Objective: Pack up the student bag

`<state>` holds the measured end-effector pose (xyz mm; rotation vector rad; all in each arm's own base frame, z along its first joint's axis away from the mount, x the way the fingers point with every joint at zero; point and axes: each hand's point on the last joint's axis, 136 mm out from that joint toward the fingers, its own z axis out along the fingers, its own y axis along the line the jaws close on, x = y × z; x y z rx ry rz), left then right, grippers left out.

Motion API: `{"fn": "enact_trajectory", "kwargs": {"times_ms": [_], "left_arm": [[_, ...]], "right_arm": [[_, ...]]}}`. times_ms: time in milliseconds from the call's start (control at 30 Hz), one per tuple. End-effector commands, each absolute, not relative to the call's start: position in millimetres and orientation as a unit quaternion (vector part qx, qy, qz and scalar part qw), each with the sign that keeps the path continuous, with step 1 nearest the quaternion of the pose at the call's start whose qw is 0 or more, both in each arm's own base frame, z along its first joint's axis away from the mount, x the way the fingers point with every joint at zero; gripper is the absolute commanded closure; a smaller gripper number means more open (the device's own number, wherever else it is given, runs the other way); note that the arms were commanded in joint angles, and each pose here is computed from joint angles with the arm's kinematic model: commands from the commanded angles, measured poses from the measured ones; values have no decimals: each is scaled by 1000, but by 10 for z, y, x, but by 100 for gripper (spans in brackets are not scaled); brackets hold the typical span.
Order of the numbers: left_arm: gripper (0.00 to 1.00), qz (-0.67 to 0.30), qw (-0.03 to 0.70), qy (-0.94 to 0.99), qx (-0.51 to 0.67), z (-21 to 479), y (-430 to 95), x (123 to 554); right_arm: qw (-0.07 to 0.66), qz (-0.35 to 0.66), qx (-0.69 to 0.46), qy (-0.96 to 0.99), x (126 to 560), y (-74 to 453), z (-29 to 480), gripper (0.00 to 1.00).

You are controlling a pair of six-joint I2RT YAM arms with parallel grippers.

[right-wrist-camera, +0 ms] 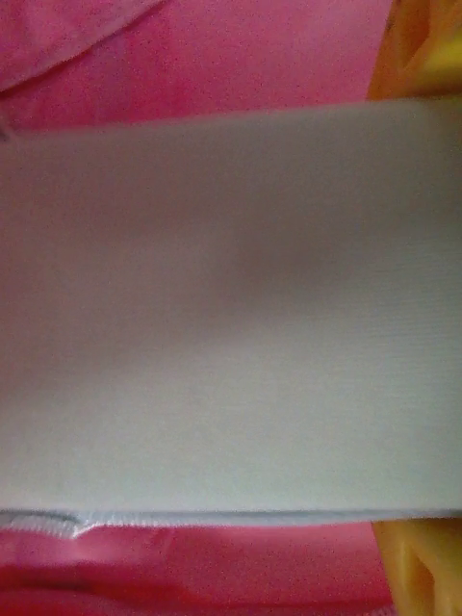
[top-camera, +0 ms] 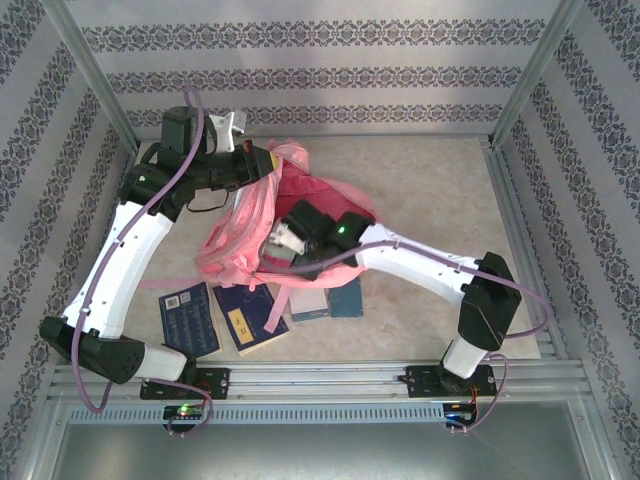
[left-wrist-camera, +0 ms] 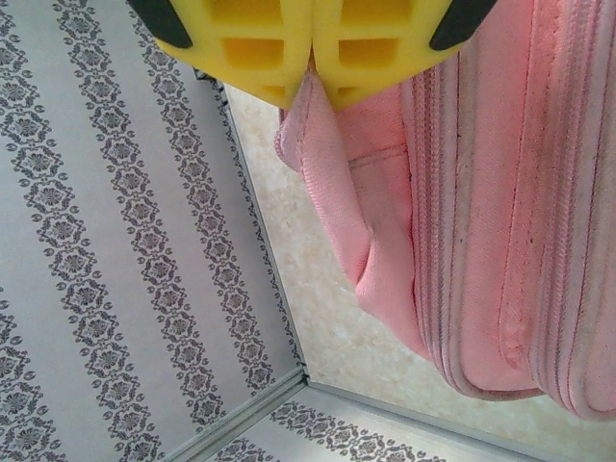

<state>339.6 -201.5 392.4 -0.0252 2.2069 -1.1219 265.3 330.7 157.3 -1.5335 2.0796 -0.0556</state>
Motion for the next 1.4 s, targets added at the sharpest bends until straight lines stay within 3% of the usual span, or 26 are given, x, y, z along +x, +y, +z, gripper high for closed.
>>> {"fn": "enact_trajectory", "kwargs": {"times_ms": [0, 400, 600, 700, 833, 933, 1033, 1167, 1267, 1367], "left_arm": [[100, -474, 383, 792, 14, 4380, -2044, 3401], [100, -507, 359, 784, -3, 4303, -2135, 3448], [100, -501, 363, 786, 1, 4302, -2123, 3439], [100, -497, 364, 788, 1, 4283, -2109, 3441], [100, -496, 364, 789, -1, 4266, -2099, 3448], [100, -494, 365, 789, 0, 4257, -2092, 3447], [100, -494, 364, 790, -1, 4253, -2083, 3438], [100, -494, 362, 791, -3, 4231, -2078, 3424], [100, -496, 361, 790, -3, 4226, -2085, 3420], [100, -498, 361, 789, -3, 4239, -2086, 3423]], "right_arm": [[359, -110, -629, 681, 2818, 3505, 1718, 14], [380, -94, -563, 728, 3079, 3969, 1773, 18], [392, -60, -552, 733, 2956, 3921, 1851, 3], [418, -5, -538, 732, 2833, 3840, 2033, 2], [439, 140, -442, 770, 2749, 3601, 2421, 5], [414, 217, -370, 803, 2733, 3371, 2487, 10], [339, 254, -315, 849, 2704, 3203, 2350, 18], [286, 184, -276, 899, 2765, 2928, 2079, 40], [273, 140, -290, 906, 2755, 2798, 1951, 65], [254, 108, -303, 912, 2746, 2747, 1808, 78]]}}
